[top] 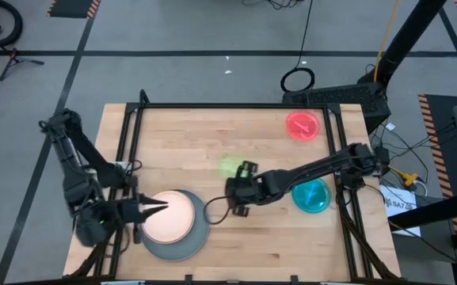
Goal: Stack plastic plates
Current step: Stack the green plate on top of the light pink plate, then stack the blue plate on top of the green plate
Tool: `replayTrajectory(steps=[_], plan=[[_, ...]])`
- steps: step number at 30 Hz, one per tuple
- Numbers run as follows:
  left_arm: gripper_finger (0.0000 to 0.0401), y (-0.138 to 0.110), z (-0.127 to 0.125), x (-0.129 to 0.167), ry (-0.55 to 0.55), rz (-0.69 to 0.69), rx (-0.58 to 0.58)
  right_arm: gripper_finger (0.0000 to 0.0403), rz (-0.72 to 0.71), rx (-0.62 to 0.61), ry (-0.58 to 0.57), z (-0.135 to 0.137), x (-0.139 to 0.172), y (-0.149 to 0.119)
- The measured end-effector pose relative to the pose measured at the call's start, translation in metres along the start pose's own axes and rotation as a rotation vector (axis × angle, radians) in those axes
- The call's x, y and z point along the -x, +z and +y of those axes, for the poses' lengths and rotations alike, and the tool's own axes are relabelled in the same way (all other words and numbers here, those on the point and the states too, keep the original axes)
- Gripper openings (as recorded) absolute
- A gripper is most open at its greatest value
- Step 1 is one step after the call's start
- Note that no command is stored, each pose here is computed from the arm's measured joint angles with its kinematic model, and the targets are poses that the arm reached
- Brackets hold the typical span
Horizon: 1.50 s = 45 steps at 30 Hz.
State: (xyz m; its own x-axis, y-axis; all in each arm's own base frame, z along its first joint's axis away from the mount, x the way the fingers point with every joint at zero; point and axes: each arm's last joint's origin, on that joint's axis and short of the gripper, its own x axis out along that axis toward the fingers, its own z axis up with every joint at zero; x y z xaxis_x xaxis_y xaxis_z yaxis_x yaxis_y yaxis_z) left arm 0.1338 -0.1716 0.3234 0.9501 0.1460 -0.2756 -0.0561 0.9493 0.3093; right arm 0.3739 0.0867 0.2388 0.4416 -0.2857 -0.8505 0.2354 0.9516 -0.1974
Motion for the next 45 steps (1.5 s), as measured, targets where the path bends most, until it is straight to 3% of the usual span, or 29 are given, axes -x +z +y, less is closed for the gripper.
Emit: replayTrajectory(steps=[5, 13, 17, 21, 30, 40, 45], plan=[[0.0047, 0.002, -0.008, 0.021, 0.012, -0.069, 0.012, 0.0001, -0.111, 0.150, 0.053, 0.034, 0.004, 0.042], [0.0047, -0.006, -0.011, 0.039, 0.020, -0.104, 0.015, 0.0000, -0.214, 0.495, 0.080, 0.098, -0.013, 0.087], [0.0047, -0.009, -0.011, 0.041, 0.031, -0.106, 0.013, 0.0000, -0.295, 0.600, 0.088, 0.118, -0.025, 0.091], [0.0047, -0.010, -0.010, 0.041, 0.034, -0.106, 0.015, 0.0000, -0.284, 0.683, 0.076, 0.128, -0.042, 0.085], [0.0047, -0.011, -0.010, 0.041, 0.041, -0.105, -0.023, 0.0024, -0.268, 0.789, 0.069, 0.141, -0.057, 0.076], [0.0047, -0.011, -0.009, 0.041, 0.054, -0.109, -0.049, 0.0072, -0.350, 0.803, 0.054, 0.143, -0.054, 0.084], [0.0047, -0.011, -0.009, 0.041, 0.053, -0.110, -0.017, 0.0089, -0.354, 0.784, -0.035, 0.143, -0.053, 0.084]])
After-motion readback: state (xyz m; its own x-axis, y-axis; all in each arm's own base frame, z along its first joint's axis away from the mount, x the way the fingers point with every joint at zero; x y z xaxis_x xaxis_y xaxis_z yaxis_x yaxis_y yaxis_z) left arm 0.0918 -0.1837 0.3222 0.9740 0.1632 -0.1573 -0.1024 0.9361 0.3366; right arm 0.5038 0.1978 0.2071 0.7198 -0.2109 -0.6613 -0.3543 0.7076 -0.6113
